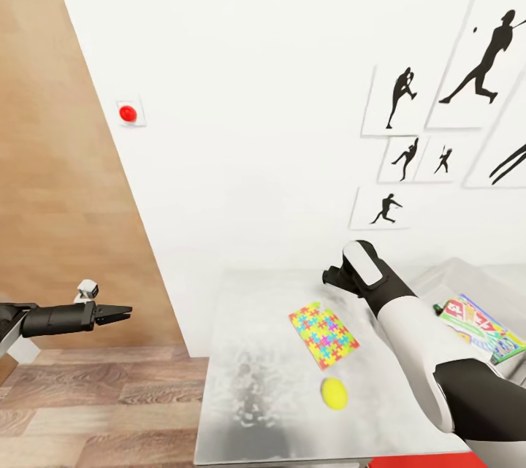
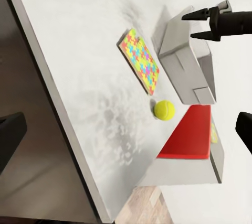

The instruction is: Put all the toys in the child's room - the three board games (two on the bed and one on the table), the two jigsaw puzzles on the table, and the tennis ball on the table - inside the toy box on the table in the child's room.

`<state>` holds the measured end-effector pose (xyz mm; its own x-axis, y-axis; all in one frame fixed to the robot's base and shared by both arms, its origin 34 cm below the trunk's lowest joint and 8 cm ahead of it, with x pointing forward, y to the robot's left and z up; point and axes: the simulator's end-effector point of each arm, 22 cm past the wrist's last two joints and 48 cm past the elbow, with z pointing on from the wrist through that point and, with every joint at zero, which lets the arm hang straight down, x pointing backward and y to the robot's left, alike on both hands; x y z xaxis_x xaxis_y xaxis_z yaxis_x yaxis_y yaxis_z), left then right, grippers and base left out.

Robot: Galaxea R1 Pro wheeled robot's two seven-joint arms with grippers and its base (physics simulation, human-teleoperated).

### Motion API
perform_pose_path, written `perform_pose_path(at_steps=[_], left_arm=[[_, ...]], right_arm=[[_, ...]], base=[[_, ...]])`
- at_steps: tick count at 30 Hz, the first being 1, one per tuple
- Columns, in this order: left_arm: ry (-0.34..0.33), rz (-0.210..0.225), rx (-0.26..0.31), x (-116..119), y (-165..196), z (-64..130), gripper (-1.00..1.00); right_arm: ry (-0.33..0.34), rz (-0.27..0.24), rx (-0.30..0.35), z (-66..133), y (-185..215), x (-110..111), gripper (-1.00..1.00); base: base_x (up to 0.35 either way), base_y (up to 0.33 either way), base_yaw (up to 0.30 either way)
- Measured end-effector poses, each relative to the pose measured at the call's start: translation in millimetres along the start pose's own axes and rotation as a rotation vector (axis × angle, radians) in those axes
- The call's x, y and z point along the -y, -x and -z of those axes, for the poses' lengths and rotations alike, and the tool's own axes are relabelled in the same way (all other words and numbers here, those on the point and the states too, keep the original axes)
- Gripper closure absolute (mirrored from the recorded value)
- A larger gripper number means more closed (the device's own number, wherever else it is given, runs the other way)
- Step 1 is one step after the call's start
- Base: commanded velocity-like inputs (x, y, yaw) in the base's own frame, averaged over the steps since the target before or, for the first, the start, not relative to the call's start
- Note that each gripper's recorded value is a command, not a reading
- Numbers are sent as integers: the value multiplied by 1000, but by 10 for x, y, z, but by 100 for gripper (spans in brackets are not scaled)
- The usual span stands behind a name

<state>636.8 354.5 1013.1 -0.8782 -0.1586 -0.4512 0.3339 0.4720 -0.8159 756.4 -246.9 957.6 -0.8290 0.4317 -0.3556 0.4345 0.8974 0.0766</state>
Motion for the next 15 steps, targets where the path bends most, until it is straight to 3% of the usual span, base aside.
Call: perform_pose_path(at_steps=[15], left_arm=[[4, 22, -11, -108, -56, -49, -100]], right_arm=[[-12, 4, -19, -140, -56, 20, -100]], base=[[37, 16, 0]])
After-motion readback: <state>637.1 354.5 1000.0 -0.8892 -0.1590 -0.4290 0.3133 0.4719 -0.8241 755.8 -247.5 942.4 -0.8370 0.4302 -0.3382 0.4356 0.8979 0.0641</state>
